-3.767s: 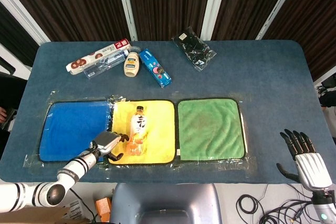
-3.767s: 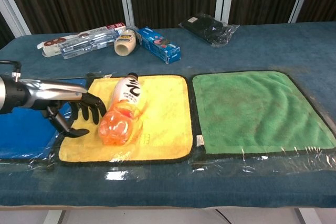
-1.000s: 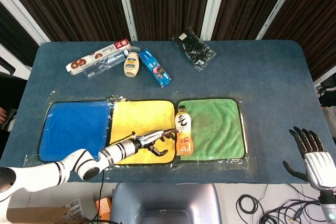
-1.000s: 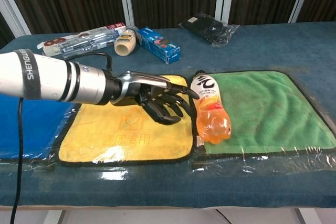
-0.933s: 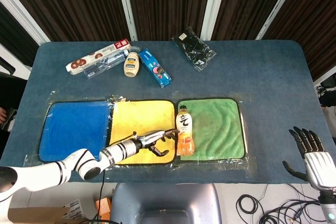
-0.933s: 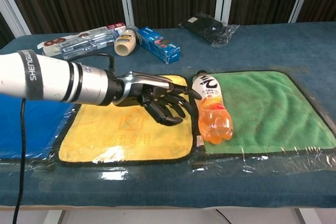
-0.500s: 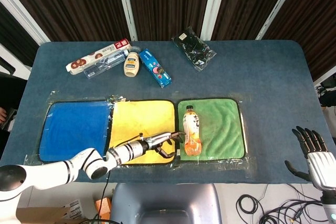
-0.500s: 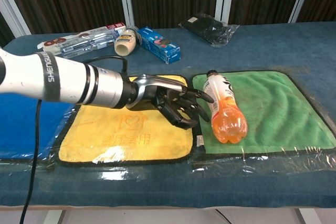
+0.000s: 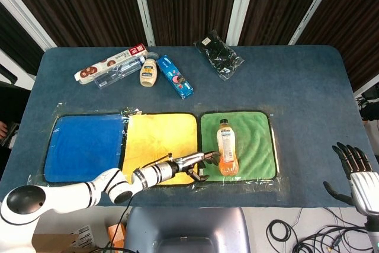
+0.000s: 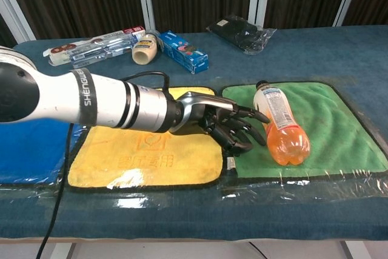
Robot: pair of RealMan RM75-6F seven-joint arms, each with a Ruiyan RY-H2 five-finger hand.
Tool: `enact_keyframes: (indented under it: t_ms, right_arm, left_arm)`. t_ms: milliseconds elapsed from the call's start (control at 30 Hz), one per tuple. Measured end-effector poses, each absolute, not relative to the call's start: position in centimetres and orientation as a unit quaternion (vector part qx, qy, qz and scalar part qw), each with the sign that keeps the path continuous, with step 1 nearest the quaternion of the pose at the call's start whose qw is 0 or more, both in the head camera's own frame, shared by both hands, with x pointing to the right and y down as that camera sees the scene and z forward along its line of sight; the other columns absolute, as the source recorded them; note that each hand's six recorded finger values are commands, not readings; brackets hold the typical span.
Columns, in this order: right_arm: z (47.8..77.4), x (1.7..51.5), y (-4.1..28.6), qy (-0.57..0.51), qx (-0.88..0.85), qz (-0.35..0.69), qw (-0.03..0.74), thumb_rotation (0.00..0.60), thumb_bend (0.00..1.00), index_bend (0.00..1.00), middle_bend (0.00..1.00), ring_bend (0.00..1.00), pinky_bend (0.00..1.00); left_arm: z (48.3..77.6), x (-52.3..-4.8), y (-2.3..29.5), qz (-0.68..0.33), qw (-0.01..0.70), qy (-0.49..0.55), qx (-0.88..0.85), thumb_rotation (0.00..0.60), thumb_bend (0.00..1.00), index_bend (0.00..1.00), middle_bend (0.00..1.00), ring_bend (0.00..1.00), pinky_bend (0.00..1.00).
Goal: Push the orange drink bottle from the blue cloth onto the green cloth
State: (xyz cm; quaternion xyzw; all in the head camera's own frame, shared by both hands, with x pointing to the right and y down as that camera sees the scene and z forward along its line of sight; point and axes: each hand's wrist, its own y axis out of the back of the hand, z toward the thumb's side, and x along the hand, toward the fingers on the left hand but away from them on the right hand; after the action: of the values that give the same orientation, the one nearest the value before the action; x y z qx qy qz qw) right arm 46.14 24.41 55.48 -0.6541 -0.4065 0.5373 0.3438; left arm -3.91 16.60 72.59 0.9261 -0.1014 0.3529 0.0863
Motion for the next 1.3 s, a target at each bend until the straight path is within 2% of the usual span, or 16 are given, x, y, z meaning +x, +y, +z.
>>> enact_keyframes:
  t_ms: [400,667,833,933,1100,1300]
  right_arm:
    - [55.1,46.3,24.4,-0.413,-0.655,0.533,0.341,0.600,0.21,0.00,0.05,0.00,0.07]
    - [54.9,46.4,24.5,-0.415,-0.658,0.529,0.339,0.600,0.21,0.00,0.05,0.00,0.07]
    - [54.7,46.7,24.4,-0.420,-0.657,0.527,0.337,0.600,0.21,0.00,0.05,0.00,0.07]
    - [54.5,46.8,24.4,-0.423,-0.655,0.526,0.339,0.600,0.21,0.00,0.05,0.00,0.07]
    - [54.4,46.7,24.6,-0.422,-0.655,0.524,0.344,0.600,0.21,0.00,0.05,0.00,0.07]
    - [54.6,46.6,24.6,-0.419,-0.650,0.529,0.348,0.600,0.21,0.00,0.05,0.00,0.07]
  left_arm:
    - [71.6,-2.4,17.0,0.303,0.123,-0.123,0.937,0.600,0.49,0.08,0.19,0.15,0.24]
    - [72.0,-1.6,18.0,0.283,0.134,-0.109,0.944,0.600,0.49,0.08,0.19,0.15,0.24]
    - [71.1,-1.1,18.3,0.251,0.146,-0.101,0.952,0.600,0.46,0.08,0.19,0.15,0.24]
    - [70.3,-1.1,18.2,0.230,0.146,-0.095,0.958,0.600,0.41,0.08,0.19,0.15,0.24]
    - [69.3,-2.2,16.9,0.216,0.106,-0.094,0.966,0.600,0.38,0.05,0.18,0.14,0.23]
    - [67.9,-6.5,14.2,0.229,-0.011,-0.114,0.967,0.600,0.37,0.02,0.09,0.07,0.17]
